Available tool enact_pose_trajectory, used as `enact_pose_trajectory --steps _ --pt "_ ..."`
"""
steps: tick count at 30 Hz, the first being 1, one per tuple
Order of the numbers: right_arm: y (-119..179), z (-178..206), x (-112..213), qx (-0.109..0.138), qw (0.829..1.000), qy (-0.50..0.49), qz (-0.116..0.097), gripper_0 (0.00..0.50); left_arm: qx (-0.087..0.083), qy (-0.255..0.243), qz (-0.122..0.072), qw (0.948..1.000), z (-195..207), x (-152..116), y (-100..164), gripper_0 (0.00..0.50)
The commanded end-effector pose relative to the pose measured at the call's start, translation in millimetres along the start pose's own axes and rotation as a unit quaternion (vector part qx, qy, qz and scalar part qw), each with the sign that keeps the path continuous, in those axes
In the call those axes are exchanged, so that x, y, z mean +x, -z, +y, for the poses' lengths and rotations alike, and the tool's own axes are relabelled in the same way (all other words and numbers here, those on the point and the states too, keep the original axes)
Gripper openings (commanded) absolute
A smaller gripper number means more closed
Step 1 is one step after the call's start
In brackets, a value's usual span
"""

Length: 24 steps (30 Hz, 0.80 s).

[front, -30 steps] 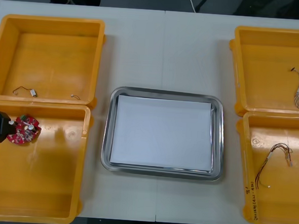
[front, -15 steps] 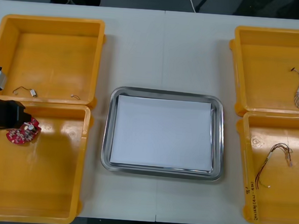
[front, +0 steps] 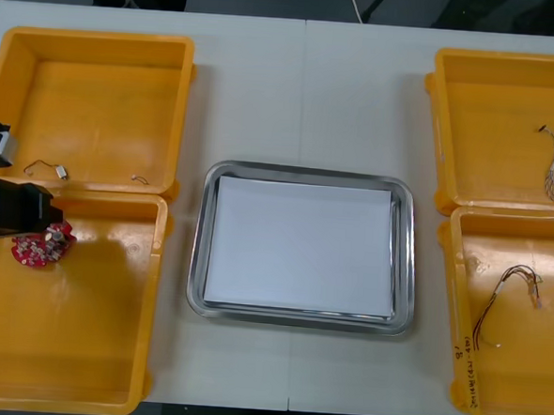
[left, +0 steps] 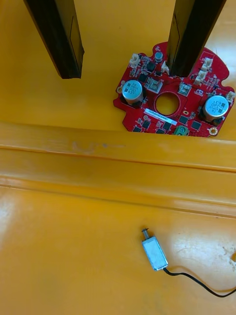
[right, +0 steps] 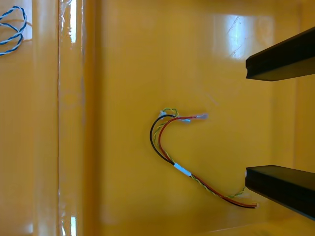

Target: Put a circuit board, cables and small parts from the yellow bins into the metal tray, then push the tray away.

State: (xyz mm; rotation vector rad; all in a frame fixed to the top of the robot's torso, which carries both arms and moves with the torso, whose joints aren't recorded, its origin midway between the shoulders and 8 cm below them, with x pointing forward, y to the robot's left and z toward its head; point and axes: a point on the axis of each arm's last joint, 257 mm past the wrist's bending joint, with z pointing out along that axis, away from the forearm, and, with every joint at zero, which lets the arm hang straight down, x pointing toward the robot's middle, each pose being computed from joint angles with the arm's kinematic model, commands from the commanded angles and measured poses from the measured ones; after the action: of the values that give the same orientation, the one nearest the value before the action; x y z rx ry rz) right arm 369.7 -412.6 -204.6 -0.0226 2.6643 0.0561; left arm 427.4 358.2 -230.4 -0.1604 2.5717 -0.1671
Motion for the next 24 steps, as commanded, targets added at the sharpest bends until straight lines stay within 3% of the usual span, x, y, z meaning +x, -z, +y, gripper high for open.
enact_pose_trajectory --steps 1,9,13,24 --pt "-6.7 -6.6 7.5 0.019 0.998 0.064 -0.005 0.5 -0.007 -0.06 -0.016 0.998 -1.5 -17.7 -1.1 0.5" --pt "-26.1 -6.0 13.1 0.032 0.995 0.098 -0.014 0.5 -0.003 -0.07 -0.004 0.9975 -0.8 -11.1 -9.6 0.5" --pt "-41.0 -1.2 12.3 0.039 0.992 0.116 -0.03 0.5 -0.003 -0.075 0.0 0.9972 0.6 -8.4 -13.7 0.5" --pt "-82.0 3.5 15.5 0.015 0.993 0.101 -0.057 0.5 0.001 -0.087 0.006 0.9962 -0.4 -4.1 -23.3 0.5"
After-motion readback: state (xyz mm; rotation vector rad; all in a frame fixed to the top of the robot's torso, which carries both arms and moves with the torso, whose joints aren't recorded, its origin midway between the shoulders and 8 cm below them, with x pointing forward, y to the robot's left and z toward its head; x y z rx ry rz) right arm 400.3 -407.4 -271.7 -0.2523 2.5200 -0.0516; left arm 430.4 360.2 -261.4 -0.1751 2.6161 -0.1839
